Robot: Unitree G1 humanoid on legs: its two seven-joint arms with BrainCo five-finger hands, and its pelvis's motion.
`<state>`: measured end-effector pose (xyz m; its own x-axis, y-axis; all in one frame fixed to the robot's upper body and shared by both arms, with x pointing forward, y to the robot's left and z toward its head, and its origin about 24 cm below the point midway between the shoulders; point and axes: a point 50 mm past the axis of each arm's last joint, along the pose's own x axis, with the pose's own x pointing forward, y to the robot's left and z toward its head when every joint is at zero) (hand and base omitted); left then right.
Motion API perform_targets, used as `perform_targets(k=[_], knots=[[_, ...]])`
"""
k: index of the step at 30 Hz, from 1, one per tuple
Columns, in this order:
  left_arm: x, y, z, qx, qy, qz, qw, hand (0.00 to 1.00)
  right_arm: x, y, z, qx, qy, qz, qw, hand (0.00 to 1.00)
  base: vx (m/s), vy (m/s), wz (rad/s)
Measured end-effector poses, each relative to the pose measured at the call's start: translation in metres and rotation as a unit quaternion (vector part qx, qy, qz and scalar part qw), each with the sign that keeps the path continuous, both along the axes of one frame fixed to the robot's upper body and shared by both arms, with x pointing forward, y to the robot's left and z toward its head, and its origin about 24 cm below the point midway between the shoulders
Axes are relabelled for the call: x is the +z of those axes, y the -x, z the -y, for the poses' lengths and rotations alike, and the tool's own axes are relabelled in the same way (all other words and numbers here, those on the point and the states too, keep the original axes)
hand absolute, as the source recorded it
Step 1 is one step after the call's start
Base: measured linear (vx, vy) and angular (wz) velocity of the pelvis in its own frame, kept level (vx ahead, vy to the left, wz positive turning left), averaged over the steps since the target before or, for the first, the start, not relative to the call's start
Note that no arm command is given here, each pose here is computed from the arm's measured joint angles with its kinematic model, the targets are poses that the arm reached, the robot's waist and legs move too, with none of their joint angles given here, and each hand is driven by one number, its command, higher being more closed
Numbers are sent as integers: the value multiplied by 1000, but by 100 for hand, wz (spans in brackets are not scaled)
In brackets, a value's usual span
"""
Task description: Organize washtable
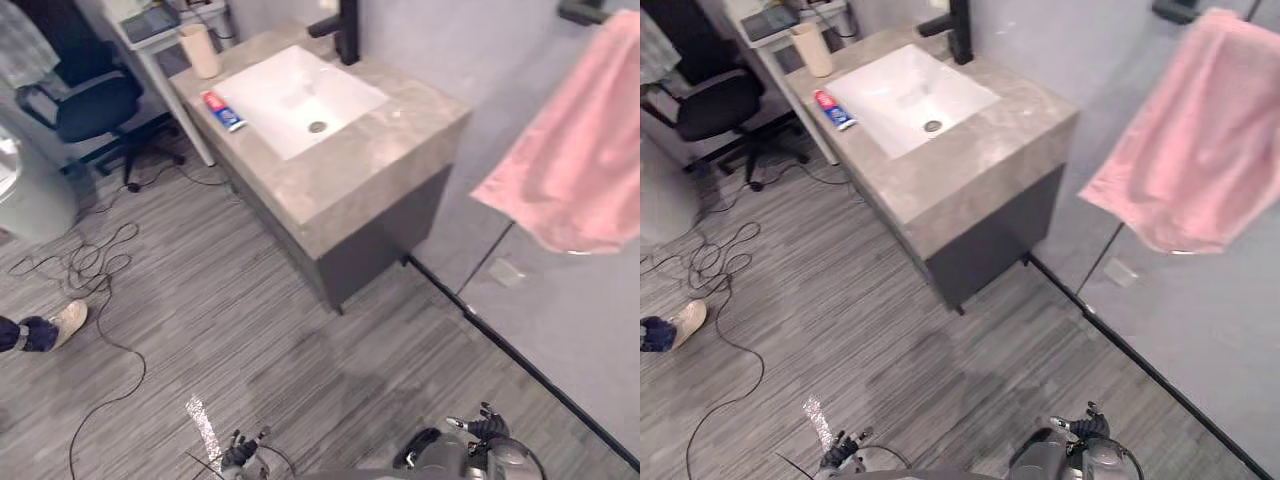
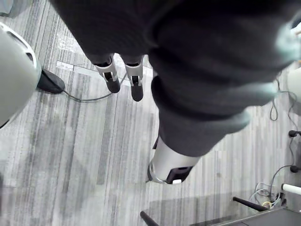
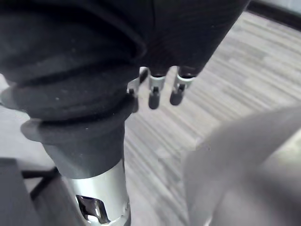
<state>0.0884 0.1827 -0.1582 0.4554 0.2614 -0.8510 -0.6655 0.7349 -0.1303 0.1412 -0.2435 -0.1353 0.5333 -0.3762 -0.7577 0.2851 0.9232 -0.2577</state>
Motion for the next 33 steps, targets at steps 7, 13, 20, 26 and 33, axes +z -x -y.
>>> perform_targets(k=[7, 13, 20, 26, 33], knots=[[-3, 1, -2, -44, -12, -17, 999, 0, -6, 15, 2, -73, -21, -11, 997, 0, -173, 178, 24], [-10, 61, -21, -8, -37, -105, 994, 0, -14, 37, -8, -106, -47, -29, 993, 0, -292, 165, 22], [-11, 83, -24, 50, -31, -133, 989, 0, -18, 50, -11, -127, -56, -38, 990, 0, -38, -80, 44], [-8, 67, -25, 69, -36, -94, 993, 0, -8, 12, -33, -17, -48, 11, 999, 0, -32, -50, 18], [-5, 57, -23, 70, -36, -75, 994, 0, -14, 15, -48, 57, -48, -18, 997, 0, 14, 27, 41]])
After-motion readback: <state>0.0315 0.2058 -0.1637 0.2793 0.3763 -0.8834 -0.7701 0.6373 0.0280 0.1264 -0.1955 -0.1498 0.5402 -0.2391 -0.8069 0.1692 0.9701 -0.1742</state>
